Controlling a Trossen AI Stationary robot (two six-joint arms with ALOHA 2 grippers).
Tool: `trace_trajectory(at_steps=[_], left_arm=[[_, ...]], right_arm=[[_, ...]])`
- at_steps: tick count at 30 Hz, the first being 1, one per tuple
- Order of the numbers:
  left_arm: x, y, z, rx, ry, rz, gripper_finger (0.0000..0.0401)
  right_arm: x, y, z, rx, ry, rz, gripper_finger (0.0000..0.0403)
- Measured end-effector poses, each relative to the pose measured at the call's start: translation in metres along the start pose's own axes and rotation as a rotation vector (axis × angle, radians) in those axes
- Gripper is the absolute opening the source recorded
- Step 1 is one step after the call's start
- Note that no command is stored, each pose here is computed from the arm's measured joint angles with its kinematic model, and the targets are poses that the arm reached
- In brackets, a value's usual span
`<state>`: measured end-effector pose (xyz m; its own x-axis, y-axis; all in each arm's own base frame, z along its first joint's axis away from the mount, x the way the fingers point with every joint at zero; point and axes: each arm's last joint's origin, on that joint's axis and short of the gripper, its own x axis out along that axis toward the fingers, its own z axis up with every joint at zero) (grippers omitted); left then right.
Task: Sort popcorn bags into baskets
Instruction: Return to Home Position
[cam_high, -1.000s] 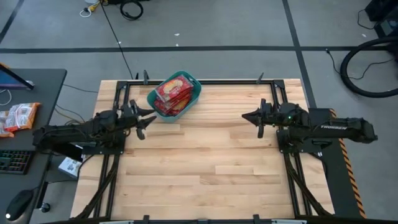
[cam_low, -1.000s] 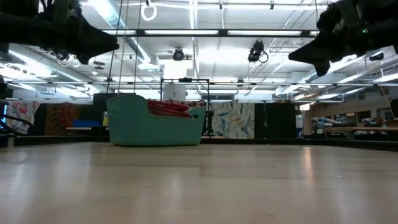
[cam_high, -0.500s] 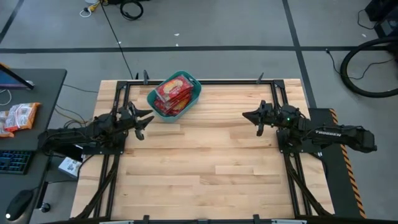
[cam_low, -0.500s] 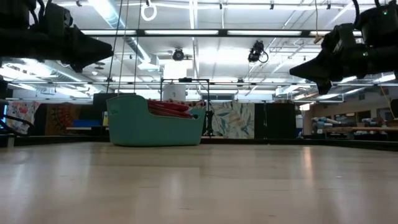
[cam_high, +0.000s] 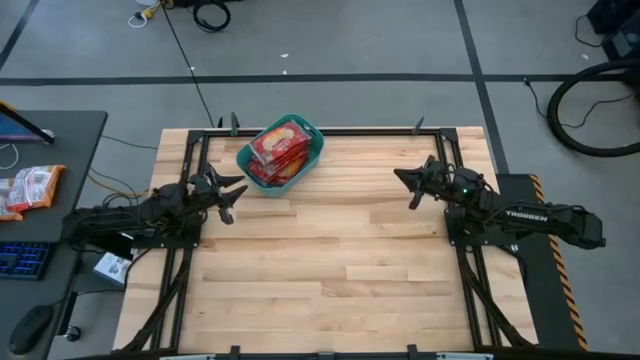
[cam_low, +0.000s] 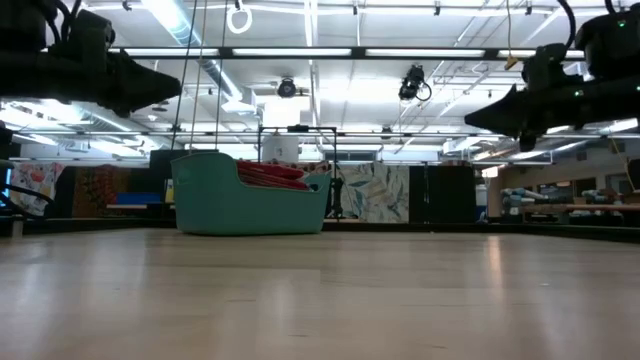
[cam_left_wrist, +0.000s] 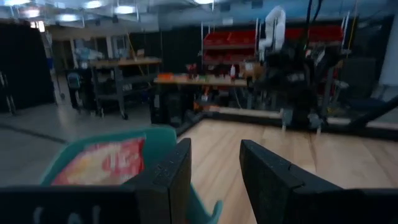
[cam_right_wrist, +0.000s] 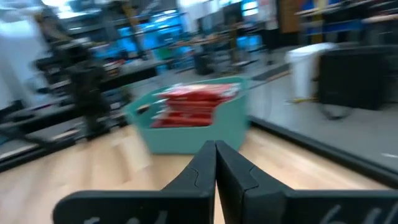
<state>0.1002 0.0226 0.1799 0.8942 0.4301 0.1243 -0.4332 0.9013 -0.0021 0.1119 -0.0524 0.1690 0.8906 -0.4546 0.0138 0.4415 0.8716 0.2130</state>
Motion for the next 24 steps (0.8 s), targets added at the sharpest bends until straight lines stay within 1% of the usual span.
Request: trace_trajectory(at_steps=[3,5,10,24], left_arm=[[-0.0001,-0.0002,-0.0061,-0.017,0.06,0.0,0.0141],[-0.0003,-0.0002,-0.0085,-0.043,0.084,0.001,0.0141],[-0.0004,-0.0002,-0.0095,-0.131,0.094,0.005,0.0141],[-0.0004,-0.0002,-0.0094,-0.121,0.091,0.004,0.0141]], right_arm=[[-0.0001,-0.0031,0.0006,0.0,-0.022,-0.106,0.0012],[-0.0003,-0.0041,0.0008,0.002,-0.03,-0.143,0.0012],[-0.0003,-0.004,0.0008,-0.005,-0.029,-0.139,0.0012],[-0.0003,-0.0039,0.0007,-0.007,-0.027,-0.135,0.0012]])
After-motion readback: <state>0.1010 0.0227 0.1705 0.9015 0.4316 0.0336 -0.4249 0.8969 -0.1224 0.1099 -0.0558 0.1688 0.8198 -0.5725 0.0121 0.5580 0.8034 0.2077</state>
